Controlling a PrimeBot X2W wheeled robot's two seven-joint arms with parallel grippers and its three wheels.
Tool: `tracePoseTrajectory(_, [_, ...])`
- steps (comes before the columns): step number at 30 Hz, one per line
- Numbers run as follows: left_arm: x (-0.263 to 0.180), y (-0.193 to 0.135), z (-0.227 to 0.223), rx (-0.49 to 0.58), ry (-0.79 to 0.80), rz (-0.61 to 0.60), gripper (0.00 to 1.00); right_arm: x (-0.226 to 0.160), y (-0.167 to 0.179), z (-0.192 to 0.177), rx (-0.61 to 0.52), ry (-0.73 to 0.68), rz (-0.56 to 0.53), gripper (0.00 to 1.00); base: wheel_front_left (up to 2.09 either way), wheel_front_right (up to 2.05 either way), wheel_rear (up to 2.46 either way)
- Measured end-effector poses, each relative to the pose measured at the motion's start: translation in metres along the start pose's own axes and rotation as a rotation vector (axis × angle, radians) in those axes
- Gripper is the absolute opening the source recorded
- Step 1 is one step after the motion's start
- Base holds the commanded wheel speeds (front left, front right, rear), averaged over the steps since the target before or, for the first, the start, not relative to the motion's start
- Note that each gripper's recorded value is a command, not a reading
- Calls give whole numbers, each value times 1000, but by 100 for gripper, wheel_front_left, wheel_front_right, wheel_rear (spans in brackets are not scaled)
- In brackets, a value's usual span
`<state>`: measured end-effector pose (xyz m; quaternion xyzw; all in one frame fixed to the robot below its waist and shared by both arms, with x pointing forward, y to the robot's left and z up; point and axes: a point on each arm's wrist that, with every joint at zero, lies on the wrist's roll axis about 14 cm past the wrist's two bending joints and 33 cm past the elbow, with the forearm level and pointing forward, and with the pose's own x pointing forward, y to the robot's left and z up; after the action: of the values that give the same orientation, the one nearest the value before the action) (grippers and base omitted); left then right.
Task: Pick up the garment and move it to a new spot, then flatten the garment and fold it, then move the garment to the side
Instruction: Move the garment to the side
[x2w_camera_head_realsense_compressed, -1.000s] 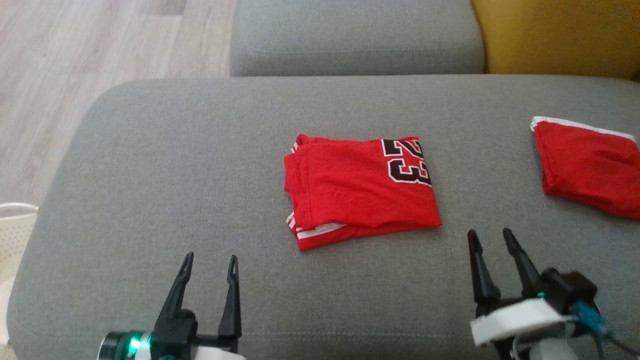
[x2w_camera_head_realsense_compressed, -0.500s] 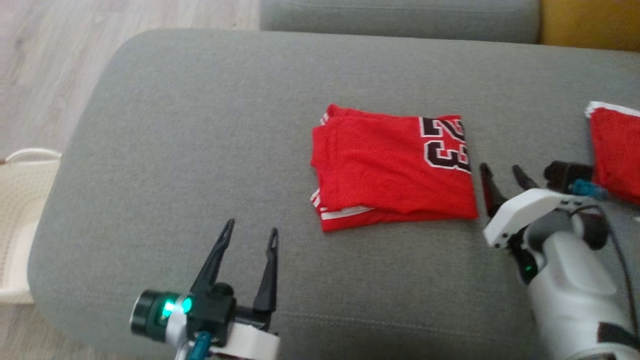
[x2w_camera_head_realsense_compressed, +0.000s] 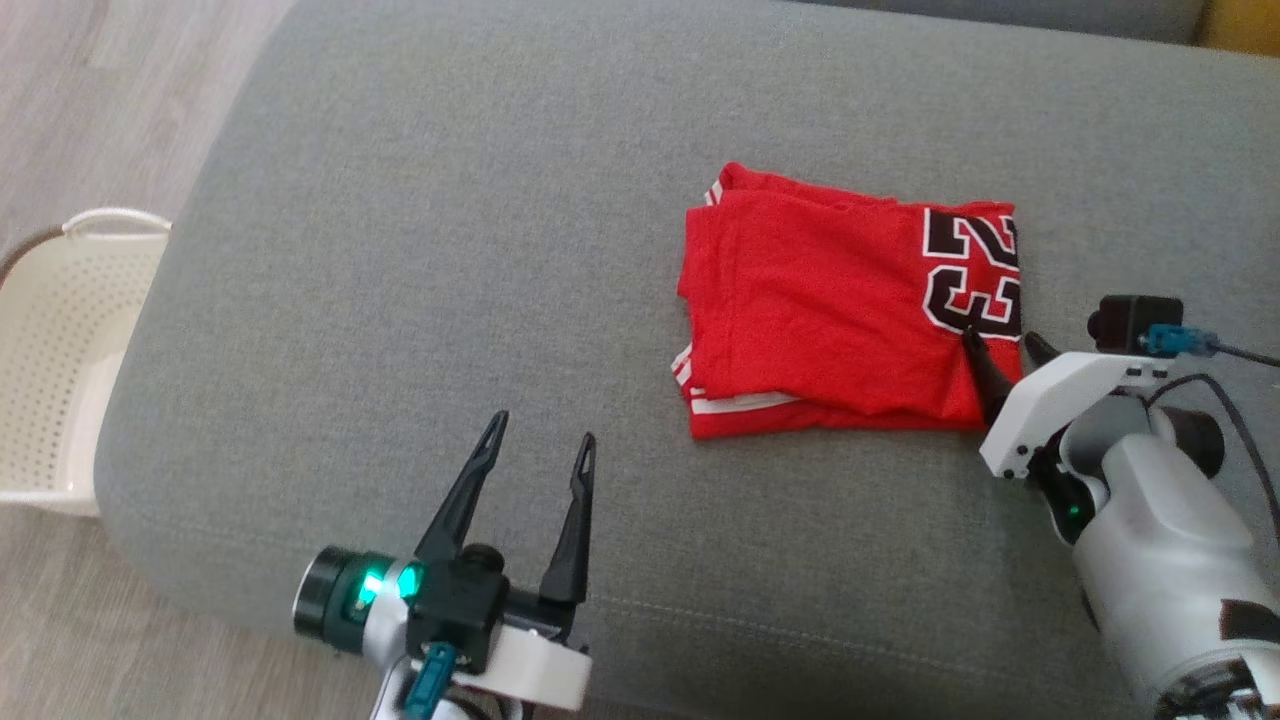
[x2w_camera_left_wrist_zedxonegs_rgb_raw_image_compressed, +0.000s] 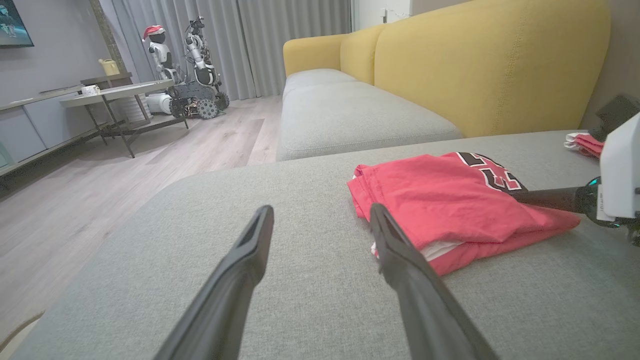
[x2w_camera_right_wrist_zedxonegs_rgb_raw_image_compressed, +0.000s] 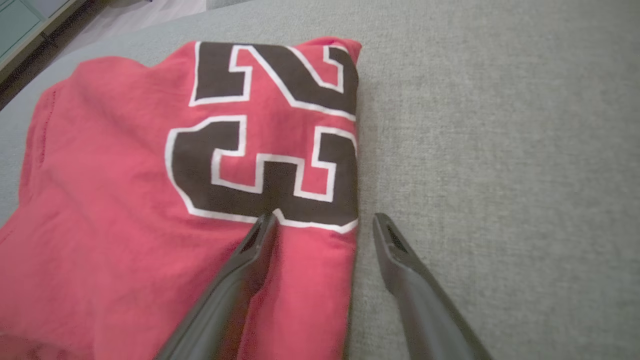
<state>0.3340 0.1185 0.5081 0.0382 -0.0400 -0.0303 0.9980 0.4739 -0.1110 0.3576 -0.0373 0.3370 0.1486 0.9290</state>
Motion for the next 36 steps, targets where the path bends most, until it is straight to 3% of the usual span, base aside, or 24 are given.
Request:
tracePoseTrajectory(1, [1, 0, -1, 1, 2, -2, 100, 2, 0, -2, 2, 11, 3, 96, 0, 0, 0])
tracePoseTrajectory(3, [4, -1, -1, 3, 3, -5, 100, 7, 1, -4, -1, 30, 10, 72, 0, 0, 0])
tracePoseTrajectory(5, [8, 1, -1, 8, 2, -4, 100, 11, 1, -2, -9, 42, 15, 27, 0, 0, 0])
tracePoseTrajectory(6, [9, 1, -2, 9, 3, -3, 100, 13, 1, -1, -8, 47, 18, 0, 0, 0, 0])
tracePoseTrajectory(16, [20, -6, -8, 9, 15, -22, 100, 17, 3, 9, -25, 6, 44, 0, 0, 0, 0])
tracePoseTrajectory(21, [32, -19, -6, -3, -2, -66, 100, 13, -15, 42, -32, -93, 22, 0, 0, 0, 0])
tracePoseTrajectory(26, [51, -36, -3, -15, -30, -119, 100, 0, -62, 76, -58, -175, -60, 0, 0, 0, 0])
tracePoseTrajectory(36, [77, -76, -9, -53, -48, -248, 100, -56, -192, 82, -46, -191, -328, 0, 0, 0, 0])
